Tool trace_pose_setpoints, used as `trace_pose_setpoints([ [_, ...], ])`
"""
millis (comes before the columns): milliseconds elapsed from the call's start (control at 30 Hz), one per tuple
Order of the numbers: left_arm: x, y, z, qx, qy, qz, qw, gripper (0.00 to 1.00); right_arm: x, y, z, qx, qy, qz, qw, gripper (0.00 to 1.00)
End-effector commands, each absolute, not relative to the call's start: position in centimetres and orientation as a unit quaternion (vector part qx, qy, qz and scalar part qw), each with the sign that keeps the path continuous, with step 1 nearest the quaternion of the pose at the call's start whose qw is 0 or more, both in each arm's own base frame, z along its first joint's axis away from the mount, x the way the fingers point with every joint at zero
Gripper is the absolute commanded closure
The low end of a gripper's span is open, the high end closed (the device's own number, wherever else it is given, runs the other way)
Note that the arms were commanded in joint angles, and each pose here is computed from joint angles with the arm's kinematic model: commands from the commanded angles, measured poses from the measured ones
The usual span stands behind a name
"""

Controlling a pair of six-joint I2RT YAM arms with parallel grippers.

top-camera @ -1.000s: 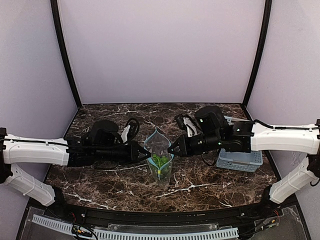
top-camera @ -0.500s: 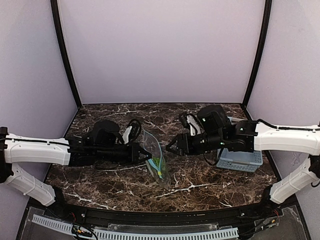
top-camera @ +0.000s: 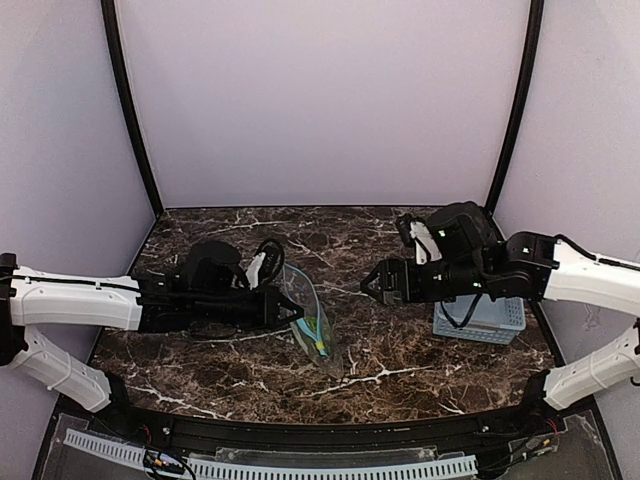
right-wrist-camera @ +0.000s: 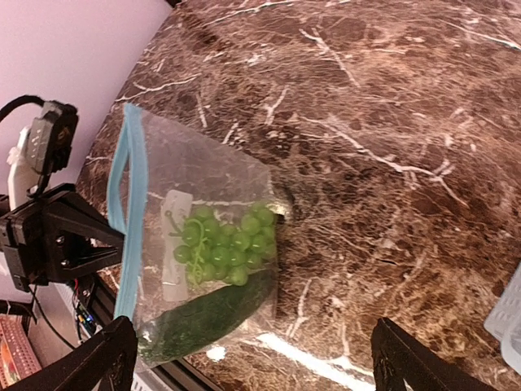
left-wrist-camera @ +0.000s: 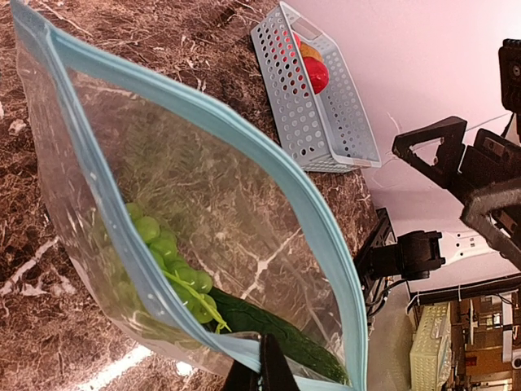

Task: Place the food in the zip-top bag and seal the zipper
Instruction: Adjust the zipper food storage bag at the center of the board.

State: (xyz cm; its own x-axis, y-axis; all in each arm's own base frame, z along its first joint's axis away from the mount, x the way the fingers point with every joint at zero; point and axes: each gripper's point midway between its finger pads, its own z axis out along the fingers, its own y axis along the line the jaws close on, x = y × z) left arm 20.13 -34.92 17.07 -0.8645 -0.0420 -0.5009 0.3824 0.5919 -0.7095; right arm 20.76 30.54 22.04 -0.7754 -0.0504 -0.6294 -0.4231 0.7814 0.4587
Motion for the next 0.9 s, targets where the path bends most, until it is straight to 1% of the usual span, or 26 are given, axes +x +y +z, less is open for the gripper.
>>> trace_pose_setpoints([
  [0, 20.3, -34.6, 18.4, 0.107, 0.851, -0.444, 0.258, 0.99, 22.4, 25.1, 21.6, -0.083, 0.916, 0.224, 0.322, 0.01],
  [200, 20.2, -34.6, 18.7, 0.097, 0.850, -0.450, 0.256, 0.99, 24.3, 17.9, 19.6, -0.005, 0.939, 0.154, 0.309, 0.01],
  [400, 20.2, -34.2, 19.2, 0.092, 0.844, -0.459, 0.262, 0.99, 26.3, 12.6, 17.4, 0.045, 0.947, 0.118, 0.295, 0.01],
  [767, 20.0, -33.9, 19.3, 0.092, 0.843, -0.459, 0.265, 0.99, 31.6, 6.8, 12.6, 0.112, 0.948, 0.102, 0.281, 0.01],
  [867, 19.9, -33.7, 19.1, 0.089, 0.844, -0.460, 0.263, 0.99, 32.7, 6.1, 11.8, 0.125, 0.945, 0.119, 0.279, 0.01],
])
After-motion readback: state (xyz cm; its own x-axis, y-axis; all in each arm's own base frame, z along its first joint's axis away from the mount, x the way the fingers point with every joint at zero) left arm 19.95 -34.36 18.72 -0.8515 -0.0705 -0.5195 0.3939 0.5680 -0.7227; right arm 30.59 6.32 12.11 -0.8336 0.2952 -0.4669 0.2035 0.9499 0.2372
